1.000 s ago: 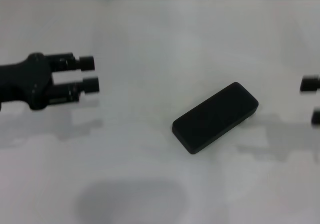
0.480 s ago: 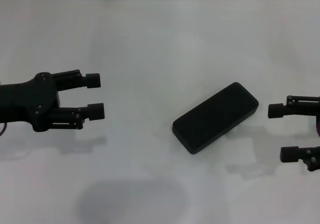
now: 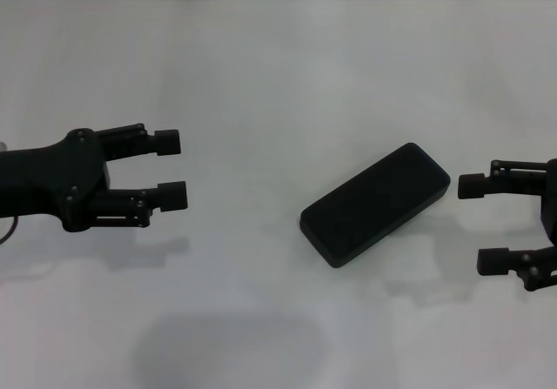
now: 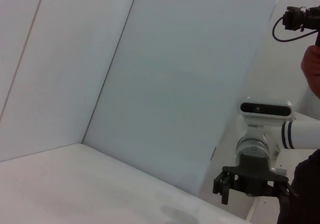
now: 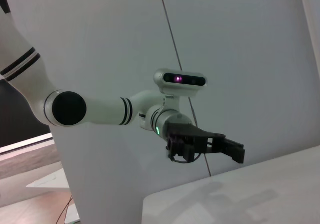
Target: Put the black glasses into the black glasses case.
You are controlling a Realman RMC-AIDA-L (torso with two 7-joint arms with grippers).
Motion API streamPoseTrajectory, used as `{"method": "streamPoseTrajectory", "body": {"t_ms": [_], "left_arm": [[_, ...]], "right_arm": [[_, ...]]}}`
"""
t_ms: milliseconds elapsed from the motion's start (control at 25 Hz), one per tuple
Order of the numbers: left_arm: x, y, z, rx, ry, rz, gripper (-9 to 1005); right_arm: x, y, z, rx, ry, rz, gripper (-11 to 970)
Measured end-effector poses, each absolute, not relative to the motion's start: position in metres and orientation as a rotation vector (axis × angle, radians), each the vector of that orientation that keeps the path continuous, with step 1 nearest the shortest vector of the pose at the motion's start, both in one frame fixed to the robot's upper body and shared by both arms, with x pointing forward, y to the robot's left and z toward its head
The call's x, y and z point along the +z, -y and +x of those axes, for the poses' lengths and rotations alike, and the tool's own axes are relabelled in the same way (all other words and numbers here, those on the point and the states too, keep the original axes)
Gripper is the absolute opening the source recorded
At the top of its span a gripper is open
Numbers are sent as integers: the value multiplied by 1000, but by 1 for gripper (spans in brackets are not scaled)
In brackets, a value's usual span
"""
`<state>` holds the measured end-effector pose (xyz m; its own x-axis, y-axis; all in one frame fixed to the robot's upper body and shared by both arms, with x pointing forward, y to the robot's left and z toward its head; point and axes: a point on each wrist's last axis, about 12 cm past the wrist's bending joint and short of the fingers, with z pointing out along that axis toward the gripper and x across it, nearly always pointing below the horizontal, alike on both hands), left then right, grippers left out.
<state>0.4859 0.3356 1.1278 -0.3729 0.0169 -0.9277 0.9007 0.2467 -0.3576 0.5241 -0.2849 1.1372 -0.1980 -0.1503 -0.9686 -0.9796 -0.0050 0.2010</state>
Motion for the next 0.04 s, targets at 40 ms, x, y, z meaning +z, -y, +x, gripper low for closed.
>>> {"method": "streamPoseTrajectory", "body": {"t_ms": [40], "left_arm": [[1128, -336, 486, -1255, -1633, 868, 876]], "right_arm": [[1137, 285, 524, 1298, -1461, -1233, 868]]}}
